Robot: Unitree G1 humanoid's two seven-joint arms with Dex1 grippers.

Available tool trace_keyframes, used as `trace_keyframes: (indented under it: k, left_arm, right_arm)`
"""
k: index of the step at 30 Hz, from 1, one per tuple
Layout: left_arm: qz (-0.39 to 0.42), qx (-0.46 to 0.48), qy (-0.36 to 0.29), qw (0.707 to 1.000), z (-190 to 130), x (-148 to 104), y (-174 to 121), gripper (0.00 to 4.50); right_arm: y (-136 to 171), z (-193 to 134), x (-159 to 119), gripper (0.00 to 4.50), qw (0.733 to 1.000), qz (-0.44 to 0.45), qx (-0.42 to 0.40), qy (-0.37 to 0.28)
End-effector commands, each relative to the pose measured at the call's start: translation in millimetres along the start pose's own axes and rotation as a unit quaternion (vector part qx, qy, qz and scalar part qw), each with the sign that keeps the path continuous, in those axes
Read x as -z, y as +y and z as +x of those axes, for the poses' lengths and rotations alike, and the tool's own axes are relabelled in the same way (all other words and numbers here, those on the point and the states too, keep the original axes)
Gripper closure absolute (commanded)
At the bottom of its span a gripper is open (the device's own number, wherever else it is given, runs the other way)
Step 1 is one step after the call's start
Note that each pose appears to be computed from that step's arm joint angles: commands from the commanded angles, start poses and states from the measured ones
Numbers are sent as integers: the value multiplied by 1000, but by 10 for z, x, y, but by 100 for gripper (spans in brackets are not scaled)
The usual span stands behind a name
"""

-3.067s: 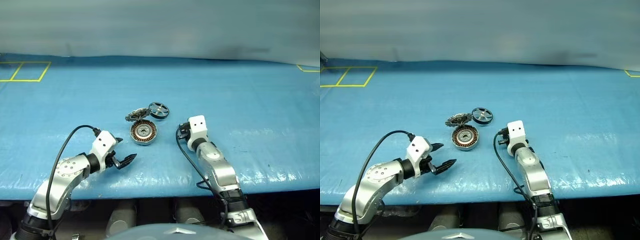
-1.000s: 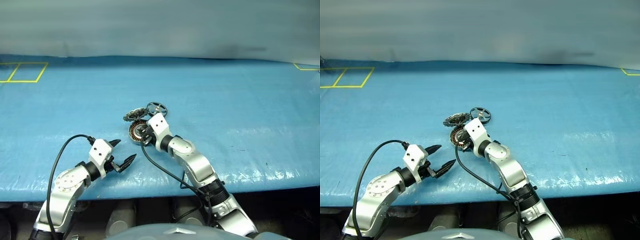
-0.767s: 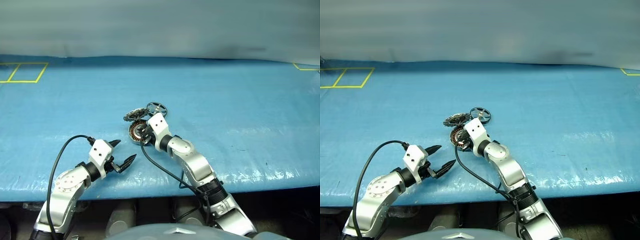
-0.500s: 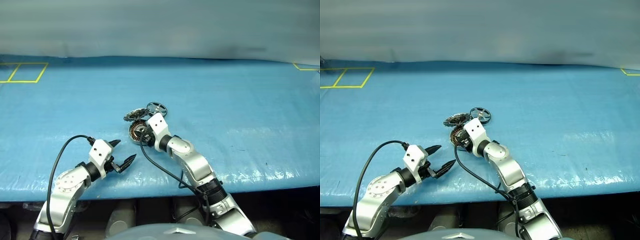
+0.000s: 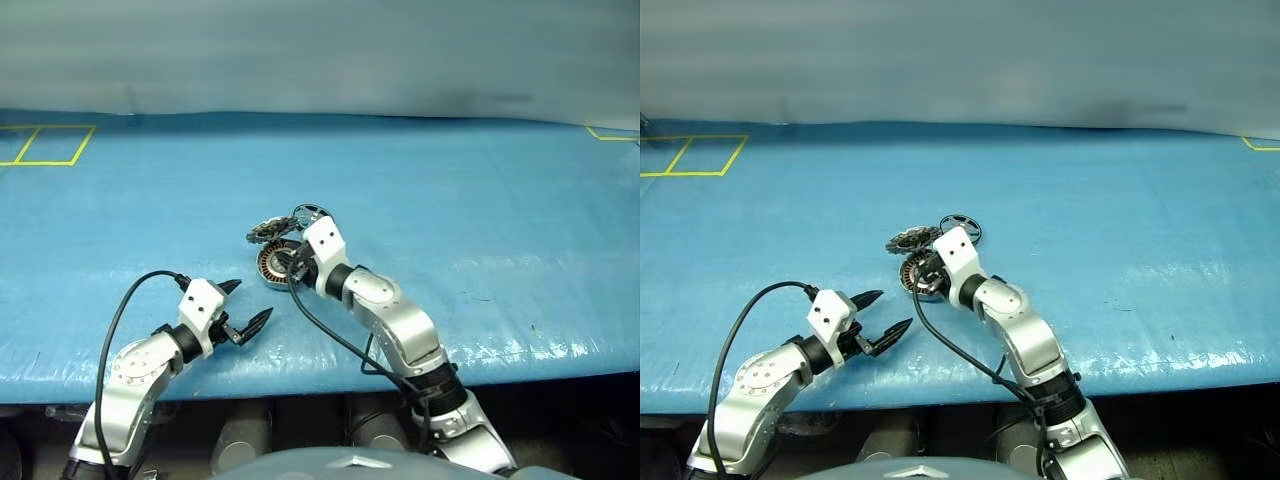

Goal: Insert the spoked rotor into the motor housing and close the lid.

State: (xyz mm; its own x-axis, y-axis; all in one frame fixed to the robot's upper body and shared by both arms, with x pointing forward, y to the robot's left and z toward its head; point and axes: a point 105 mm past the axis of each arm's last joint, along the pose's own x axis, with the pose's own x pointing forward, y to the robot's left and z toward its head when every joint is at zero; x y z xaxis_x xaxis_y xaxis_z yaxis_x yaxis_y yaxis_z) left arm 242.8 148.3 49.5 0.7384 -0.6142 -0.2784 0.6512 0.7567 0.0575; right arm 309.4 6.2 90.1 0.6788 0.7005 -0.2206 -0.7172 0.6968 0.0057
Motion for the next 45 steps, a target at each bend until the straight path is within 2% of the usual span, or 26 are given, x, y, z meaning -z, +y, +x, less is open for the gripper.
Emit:
trace_keyframes:
  k: [1,2,6,10,15,31,45]
  left_arm:
    - [10,-4,-28,1000,30,-99,-4,0]
    - [8,-7,-32,999,34,-107,-2,0]
    - [10,-12,-39,999,30,-92,-6,0]
    - [4,-34,-72,997,13,-118,23,0]
    - [5,-33,-62,997,-4,-45,-7,0]
    - [5,-32,-61,998,-13,-34,-18,0]
    - [1,-32,-56,998,-17,-10,-18,0]
  right_arm:
    - [5,-4,-56,416,998,-60,17,10]
    - [14,6,-50,447,998,-62,18,13]
    - [45,42,-72,447,998,-64,18,15]
    - [65,75,-95,447,998,-67,15,13]
    - [81,123,-105,447,998,-68,13,12]
    - [107,166,51,447,997,-68,2,37]
    - [217,156,83,447,997,-59,-29,40]
